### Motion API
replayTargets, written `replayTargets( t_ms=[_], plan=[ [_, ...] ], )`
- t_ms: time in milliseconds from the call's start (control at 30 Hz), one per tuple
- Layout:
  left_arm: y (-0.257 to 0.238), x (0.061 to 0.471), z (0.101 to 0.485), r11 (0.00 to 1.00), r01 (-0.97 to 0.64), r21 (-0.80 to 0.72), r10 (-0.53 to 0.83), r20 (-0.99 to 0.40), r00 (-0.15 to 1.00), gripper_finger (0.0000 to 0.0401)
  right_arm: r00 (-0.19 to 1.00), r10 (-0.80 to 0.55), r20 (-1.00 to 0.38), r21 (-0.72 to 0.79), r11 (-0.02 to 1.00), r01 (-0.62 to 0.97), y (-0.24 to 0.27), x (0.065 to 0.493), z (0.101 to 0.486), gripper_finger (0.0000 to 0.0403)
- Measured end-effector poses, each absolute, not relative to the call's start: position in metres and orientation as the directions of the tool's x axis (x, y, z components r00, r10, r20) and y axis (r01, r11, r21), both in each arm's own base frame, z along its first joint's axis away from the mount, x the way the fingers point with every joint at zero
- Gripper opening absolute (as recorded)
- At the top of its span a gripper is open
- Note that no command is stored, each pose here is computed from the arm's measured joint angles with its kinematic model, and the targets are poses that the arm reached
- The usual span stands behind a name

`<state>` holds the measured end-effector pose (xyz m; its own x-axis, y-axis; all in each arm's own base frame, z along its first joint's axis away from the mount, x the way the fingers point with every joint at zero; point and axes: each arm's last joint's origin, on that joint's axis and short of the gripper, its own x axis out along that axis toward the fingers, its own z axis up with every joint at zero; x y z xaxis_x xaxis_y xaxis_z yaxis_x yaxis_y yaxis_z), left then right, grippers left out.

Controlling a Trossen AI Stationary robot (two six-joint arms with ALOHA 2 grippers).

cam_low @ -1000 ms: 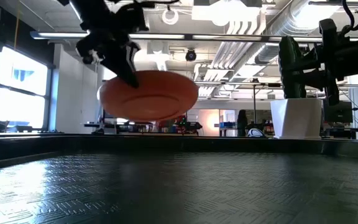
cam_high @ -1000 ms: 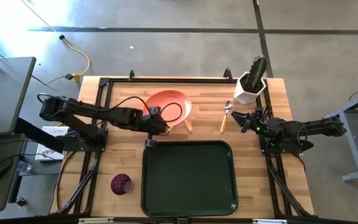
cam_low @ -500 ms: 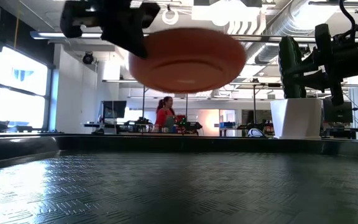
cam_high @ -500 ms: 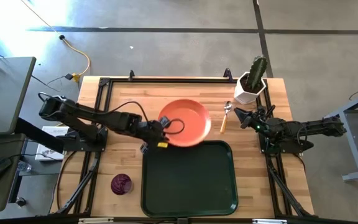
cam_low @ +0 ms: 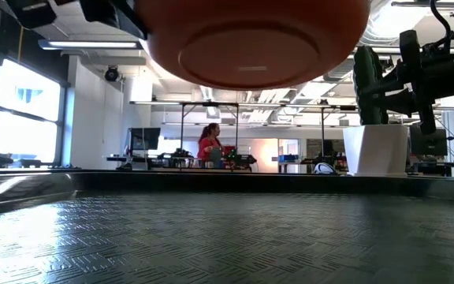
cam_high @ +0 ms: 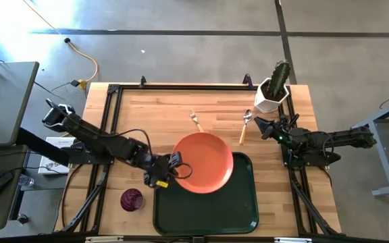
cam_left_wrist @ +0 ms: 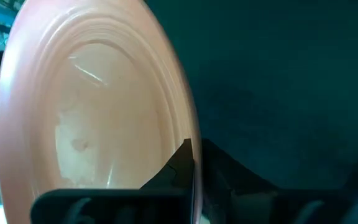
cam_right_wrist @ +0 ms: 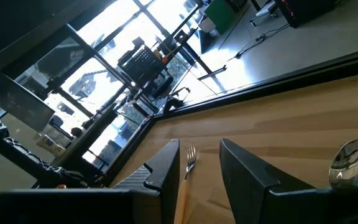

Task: Pick and place plate/cup/fork/spoon on tray
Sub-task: Put the orange plate on the black tray

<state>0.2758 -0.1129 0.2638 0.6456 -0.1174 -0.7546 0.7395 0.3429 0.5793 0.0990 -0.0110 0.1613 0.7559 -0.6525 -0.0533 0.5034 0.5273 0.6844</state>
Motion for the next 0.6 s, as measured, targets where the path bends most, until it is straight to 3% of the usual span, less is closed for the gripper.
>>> replayTargets(
  t_ms=[167,600],
  plan=[
    [-0.130,0.277,0.260,0.378,0.729,0.571,-0.154,-0.737,0.658,0.0006,0.756,-0.652,-0.053,0.685,0.527,0.503,-0.011,0.099,0.161,0.0105],
    [-0.161,0.306,0.214,0.348,0.733,0.584,-0.168,-0.731,0.662,0.0007,0.756,-0.652,-0.054,0.684,0.528,0.504,-0.011,0.099,0.161,0.0105]
  ],
)
